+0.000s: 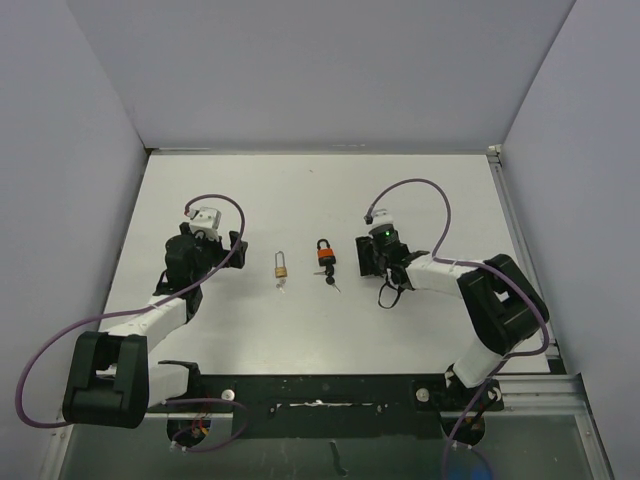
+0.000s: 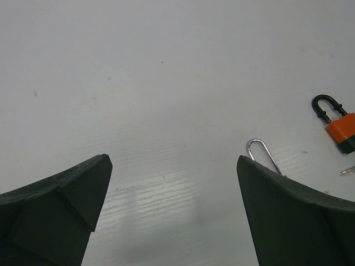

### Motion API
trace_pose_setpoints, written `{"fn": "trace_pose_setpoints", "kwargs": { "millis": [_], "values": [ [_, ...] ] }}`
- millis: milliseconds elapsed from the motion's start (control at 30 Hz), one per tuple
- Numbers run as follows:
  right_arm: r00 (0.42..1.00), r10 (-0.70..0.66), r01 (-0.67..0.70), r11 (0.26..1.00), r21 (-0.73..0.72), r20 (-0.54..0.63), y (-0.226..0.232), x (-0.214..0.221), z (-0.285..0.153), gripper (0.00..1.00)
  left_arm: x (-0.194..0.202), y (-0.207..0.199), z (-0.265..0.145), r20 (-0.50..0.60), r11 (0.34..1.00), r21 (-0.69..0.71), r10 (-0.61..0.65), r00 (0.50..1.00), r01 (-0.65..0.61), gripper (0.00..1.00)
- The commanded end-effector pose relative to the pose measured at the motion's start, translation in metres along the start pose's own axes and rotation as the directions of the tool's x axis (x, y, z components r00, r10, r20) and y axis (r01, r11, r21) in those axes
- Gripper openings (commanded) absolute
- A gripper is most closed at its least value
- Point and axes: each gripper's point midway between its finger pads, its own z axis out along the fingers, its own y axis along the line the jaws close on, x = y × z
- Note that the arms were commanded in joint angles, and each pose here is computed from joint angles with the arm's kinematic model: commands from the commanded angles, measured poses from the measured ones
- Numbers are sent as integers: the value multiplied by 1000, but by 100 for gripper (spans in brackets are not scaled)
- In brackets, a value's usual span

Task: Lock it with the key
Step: Pick up the lock from the center of the board.

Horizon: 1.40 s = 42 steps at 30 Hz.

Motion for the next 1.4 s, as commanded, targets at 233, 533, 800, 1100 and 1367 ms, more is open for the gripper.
{"fn": "trace_pose_setpoints", "kwargs": {
  "millis": [233,533,800,1100,1367],
  "values": [
    [1000,22,-22,999,-47,8,8,-5,8,51,-25,-2,3,66,1000,9,18,998,-19,98],
    [999,23,-25,998,-62,-30,12,4,15,39,-24,0,3,63,1000,0,19,998,-19,98],
    [997,20,-25,998,-58,-80,12,15,14,0,-27,4,3,77,1000,-26,6,997,-4,98],
    [997,-51,59,989,-134,63,24,-37,1,0,-44,-2,8,78,1000,1,-14,997,14,98],
    [931,-61,184,931,-316,361,53,-104,-53,0,-73,-37,9,42,985,165,-59,997,51,98]
  ]
}}
